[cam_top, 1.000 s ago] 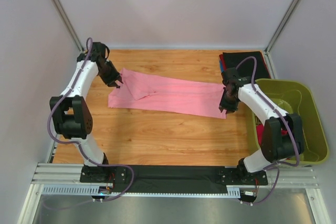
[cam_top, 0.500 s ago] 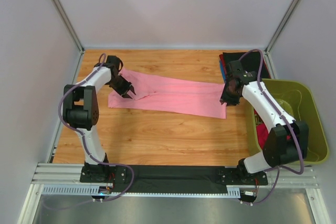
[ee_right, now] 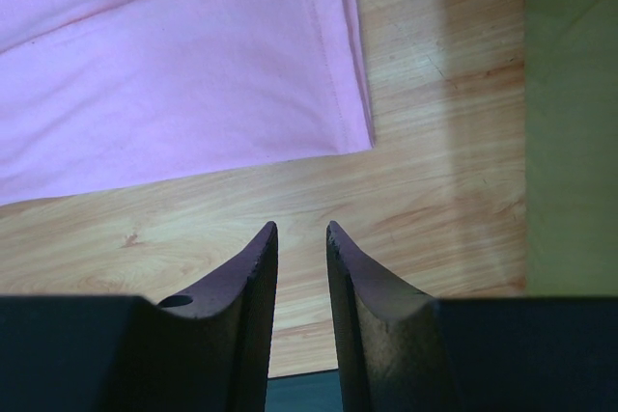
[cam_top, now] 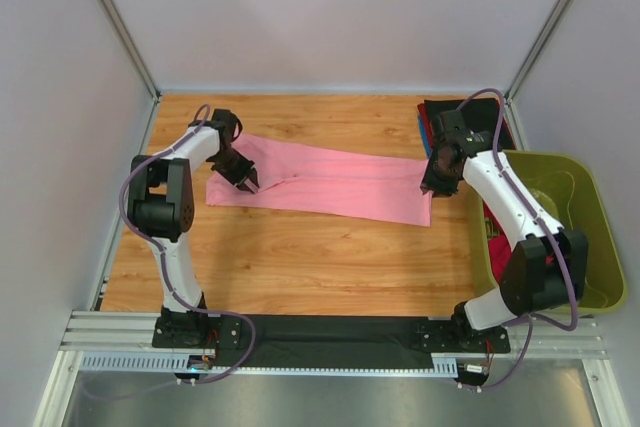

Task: Fold and stack the t-shirts
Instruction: Fold the tshirt

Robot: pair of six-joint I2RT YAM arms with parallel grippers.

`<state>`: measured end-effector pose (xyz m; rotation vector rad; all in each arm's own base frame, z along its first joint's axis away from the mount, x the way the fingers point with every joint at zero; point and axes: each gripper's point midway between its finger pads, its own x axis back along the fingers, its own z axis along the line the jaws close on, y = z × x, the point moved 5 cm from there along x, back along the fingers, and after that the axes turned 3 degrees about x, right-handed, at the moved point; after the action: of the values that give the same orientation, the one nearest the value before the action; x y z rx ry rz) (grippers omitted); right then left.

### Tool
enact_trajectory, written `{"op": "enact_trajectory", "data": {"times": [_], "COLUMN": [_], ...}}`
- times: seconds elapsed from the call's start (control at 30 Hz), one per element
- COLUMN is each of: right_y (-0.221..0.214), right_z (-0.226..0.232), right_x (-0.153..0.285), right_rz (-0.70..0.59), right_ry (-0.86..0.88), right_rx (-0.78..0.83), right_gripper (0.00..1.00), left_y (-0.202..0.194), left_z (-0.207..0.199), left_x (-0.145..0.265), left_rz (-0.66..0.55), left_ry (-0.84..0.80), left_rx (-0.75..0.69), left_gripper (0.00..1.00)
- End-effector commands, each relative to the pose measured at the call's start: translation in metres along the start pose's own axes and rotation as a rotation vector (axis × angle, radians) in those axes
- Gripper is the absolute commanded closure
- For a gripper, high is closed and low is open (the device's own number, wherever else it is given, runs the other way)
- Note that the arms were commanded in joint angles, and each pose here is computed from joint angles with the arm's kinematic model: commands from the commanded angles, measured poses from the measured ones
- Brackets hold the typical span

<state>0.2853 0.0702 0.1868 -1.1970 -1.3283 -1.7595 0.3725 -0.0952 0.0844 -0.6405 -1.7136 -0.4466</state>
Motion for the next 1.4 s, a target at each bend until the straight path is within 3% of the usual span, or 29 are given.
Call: {"op": "enact_trajectory", "data": {"times": [0.0, 0.7, 0.83, 1.0, 1.37], "right_y": [0.011, 0.011, 0.012, 0.012, 0.014], "right_z": [0.004, 0.005, 0.004, 0.003, 0.002], "right_x": [0.006, 0.003, 0.006, 0.006, 0.005], "right_rz": [-0.029, -0.026, -0.036, -0.038, -0.037], "right_ry": [0.024, 0.019, 0.021, 0.016, 0.016], "right_rx": [0.002, -0.012, -0.014, -0.014, -0.020], "right_gripper": [0.71, 0.71, 0.71, 0.71, 0.71], "left_y": [0.003, -0.010, -0.010, -0.006, 0.011], "left_z": [-0.010, -0.021, -0.020, -0.024, -0.061], "left_x": [0.007, 0.003, 0.001, 0.007, 0.026], "left_rz": [-0.032, -0.015, -0.014, -0.039, -0.126], "left_ry": [-0.006, -0.007, 0.001, -0.012, -0.174], "left_rx": [0.012, 0.002, 0.005, -0.004, -0.072], "left_gripper": [0.69, 0.72, 0.81, 1.00, 1.00]}}
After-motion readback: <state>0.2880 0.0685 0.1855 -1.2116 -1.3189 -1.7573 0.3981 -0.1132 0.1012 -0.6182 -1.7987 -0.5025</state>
